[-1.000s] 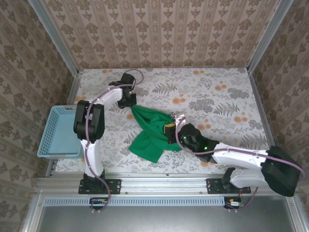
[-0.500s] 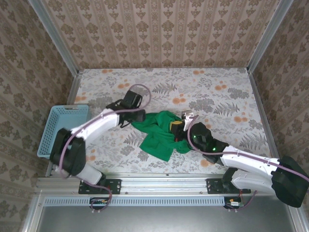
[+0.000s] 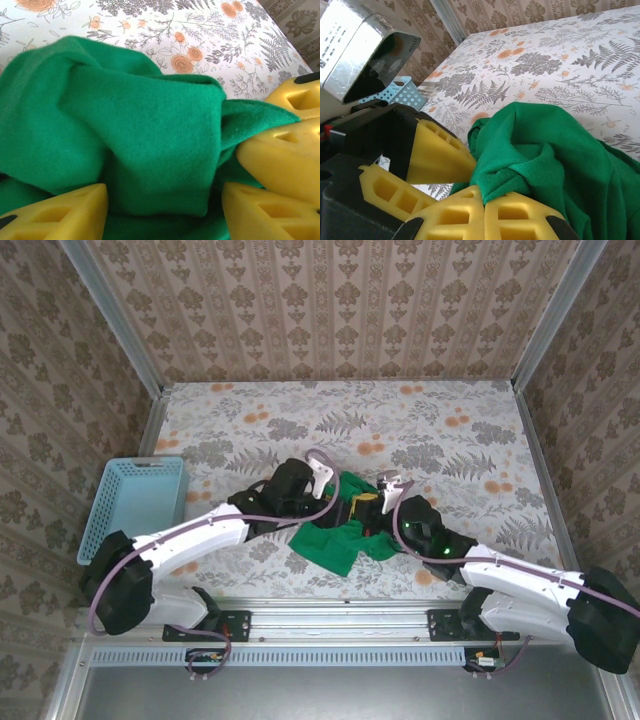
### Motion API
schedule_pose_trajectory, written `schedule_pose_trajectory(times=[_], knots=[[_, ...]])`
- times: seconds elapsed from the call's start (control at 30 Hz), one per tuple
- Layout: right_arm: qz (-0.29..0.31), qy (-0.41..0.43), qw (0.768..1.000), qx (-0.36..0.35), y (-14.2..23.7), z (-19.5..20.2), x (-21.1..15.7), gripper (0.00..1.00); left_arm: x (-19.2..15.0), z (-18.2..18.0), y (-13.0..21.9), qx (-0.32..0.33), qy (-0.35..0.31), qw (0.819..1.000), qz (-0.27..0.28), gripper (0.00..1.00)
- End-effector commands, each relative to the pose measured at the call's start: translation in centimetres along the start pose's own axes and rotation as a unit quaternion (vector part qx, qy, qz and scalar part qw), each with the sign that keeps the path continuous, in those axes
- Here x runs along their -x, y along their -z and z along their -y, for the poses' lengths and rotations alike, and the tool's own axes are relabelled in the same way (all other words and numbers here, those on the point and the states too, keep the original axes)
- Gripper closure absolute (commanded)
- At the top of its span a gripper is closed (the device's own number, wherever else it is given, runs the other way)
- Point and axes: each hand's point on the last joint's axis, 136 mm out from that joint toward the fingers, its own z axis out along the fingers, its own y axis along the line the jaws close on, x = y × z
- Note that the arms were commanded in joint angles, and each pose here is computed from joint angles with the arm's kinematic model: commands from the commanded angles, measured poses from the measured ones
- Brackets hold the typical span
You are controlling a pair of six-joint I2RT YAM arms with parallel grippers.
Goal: Fold the inside-out t-shirt
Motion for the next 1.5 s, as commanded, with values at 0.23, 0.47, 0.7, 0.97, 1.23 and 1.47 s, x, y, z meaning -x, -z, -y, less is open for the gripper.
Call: schedule_pose_trajectory(times=[0.23, 0.47, 0.7, 0.97, 1.23, 1.47], knots=[[0.018, -0.003, 1.0, 0.02, 1.4, -0.9, 1.0, 1.0, 0.7, -6.2, -1.1, 0.082, 0.053, 0.995, 0.011, 0.88], [0.031, 0.009, 0.999, 0.007, 2.9, -0.6, 2.1, 1.0, 0.8, -9.0, -0.7, 0.101, 0.087, 0.991, 0.016, 1.0], [0.077, 0.03, 0.997, 0.0, 5.8, -0.6, 4.9, 1.0, -0.2, -14.9, 0.6, 0.165, 0.169, 0.972, 0.002, 1.0], [0.082, 0.042, 0.995, -0.036, 7.8, 1.3, 4.3, 1.0, 1.6, -19.6, 3.6, 0.189, 0.245, 0.95, 0.046, 1.0], [-0.036, -0.03, 0.987, -0.152, 6.4, 8.1, -5.7, 1.0, 3.2, -16.4, 2.9, 0.118, 0.22, 0.966, 0.066, 1.0], [-0.093, -0.003, 0.982, -0.167, 5.9, 7.5, -5.6, 0.46, 3.8, -9.8, 1.0, 0.063, 0.133, 0.988, 0.047, 1.0]])
